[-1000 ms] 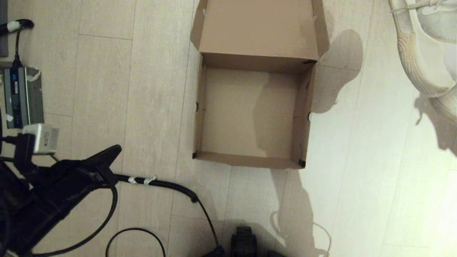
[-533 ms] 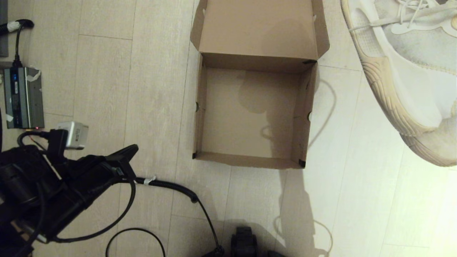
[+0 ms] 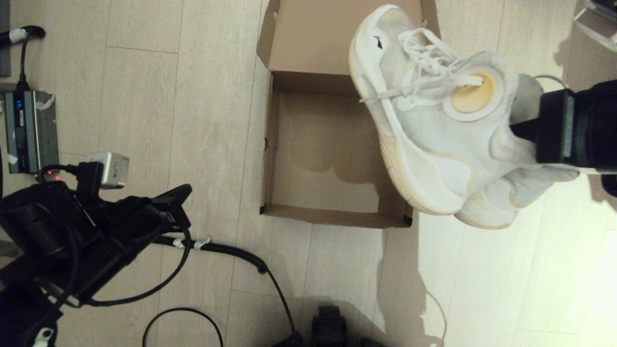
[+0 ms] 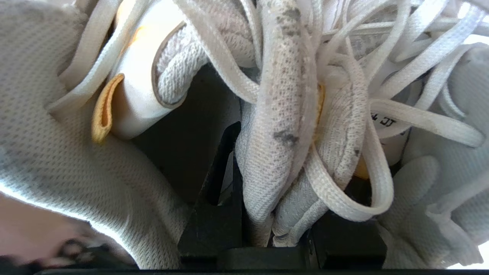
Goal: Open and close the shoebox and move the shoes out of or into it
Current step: Put the shoes into the shoe box
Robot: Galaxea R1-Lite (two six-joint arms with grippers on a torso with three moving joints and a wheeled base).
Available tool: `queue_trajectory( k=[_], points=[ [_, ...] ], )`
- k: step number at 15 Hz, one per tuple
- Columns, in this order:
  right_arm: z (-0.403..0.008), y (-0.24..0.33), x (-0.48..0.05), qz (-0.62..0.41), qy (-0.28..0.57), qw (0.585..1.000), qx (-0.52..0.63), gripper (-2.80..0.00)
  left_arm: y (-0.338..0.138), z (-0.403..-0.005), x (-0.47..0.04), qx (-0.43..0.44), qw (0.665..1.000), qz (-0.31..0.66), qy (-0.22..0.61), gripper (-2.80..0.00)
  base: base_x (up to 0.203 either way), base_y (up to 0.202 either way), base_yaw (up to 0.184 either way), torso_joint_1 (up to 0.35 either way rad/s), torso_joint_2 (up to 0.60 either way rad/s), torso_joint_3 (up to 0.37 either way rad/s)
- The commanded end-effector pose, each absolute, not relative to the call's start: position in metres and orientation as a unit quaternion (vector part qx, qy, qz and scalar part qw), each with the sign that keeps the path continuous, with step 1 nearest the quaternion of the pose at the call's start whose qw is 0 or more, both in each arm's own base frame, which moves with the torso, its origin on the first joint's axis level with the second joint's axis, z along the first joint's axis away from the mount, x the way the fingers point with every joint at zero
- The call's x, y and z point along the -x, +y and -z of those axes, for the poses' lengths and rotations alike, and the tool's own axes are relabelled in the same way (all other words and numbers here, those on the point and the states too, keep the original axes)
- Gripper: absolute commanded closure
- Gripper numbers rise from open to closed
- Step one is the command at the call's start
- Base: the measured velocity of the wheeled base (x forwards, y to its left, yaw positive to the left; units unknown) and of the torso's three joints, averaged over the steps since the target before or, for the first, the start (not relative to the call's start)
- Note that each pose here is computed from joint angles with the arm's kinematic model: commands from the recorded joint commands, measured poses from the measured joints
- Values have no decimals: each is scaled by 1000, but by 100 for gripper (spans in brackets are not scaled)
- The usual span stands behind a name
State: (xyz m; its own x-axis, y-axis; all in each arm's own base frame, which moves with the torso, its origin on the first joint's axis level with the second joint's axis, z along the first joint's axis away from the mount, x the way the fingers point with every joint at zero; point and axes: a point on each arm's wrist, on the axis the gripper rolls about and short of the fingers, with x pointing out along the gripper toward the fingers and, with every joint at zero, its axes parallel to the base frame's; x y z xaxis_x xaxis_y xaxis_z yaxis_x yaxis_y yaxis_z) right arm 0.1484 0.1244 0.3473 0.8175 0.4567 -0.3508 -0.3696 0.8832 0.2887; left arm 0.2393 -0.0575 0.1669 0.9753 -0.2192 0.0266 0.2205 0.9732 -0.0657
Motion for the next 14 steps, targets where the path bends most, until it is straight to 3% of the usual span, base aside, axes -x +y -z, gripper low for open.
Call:
queue_trajectory(
  k=[1, 14],
  points=[
    [-328, 146, -163, -213, 231, 947, -72, 0, -58, -166, -244, 35, 993, 109, -11, 0, 0, 0, 0, 0, 0, 0],
    [-247, 208, -234, -176, 151, 973, -2, 0, -56, -163, -240, 36, 994, 107, -7, 0, 0, 0, 0, 0, 0, 0]
  ],
)
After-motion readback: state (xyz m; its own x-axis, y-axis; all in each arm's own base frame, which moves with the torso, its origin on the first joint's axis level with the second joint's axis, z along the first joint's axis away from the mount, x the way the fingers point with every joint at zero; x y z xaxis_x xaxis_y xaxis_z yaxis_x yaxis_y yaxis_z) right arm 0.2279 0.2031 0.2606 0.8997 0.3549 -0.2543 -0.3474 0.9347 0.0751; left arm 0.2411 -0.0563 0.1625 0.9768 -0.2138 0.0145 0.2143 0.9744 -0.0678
